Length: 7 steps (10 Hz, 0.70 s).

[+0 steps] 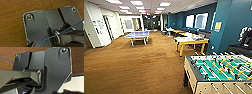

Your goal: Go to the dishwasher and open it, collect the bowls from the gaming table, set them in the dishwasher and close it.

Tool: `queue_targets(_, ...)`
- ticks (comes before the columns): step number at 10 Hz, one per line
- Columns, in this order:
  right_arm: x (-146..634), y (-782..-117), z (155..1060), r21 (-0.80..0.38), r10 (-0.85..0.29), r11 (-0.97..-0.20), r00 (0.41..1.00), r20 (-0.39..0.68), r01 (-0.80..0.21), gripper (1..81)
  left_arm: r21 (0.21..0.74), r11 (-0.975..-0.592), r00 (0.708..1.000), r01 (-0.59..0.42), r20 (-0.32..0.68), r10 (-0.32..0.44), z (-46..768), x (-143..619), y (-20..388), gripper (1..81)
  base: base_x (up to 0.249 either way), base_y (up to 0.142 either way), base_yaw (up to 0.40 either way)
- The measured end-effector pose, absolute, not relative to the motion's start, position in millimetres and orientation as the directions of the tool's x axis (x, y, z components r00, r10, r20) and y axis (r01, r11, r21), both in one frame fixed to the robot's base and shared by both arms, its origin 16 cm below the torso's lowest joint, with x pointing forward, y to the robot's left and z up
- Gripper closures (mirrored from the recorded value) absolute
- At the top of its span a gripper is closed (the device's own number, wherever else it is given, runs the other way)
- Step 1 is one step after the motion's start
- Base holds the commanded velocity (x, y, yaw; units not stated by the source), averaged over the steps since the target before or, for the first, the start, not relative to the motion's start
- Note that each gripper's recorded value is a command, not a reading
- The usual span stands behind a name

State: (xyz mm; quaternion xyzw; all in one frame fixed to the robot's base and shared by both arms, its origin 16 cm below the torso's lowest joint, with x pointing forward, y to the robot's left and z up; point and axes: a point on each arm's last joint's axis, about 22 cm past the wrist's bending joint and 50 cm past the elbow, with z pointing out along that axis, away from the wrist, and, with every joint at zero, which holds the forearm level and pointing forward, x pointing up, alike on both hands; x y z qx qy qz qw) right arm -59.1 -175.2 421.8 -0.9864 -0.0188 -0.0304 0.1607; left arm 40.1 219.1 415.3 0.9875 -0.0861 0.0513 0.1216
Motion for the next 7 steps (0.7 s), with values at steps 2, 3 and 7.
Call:
queue_targets(2,-58.8,-175.0,421.9,-0.316,0.027,-0.948,0.997,0.067,0.047,1.0,0.231,-0.956,0.980,-0.183,0.124,-0.157,415.4,41.4,219.3,1.0,0.146,0.000,0.000)
queue_targets(3,-59.3,-173.3,422.0,-0.318,0.027,-0.947,0.997,0.066,0.047,1.0,0.231,-0.956,0.980,-0.183,0.124,-0.157,415.4,40.9,219.6,1.0,0.146,0.000,0.000)
queue_targets(7,-58.6,-173.4,422.0,-0.318,0.027,-0.947,0.997,0.068,0.047,1.0,0.230,-0.956,0.980,-0.183,0.125,-0.157,415.4,41.8,220.0,1.0,0.155,0.000,0.000)
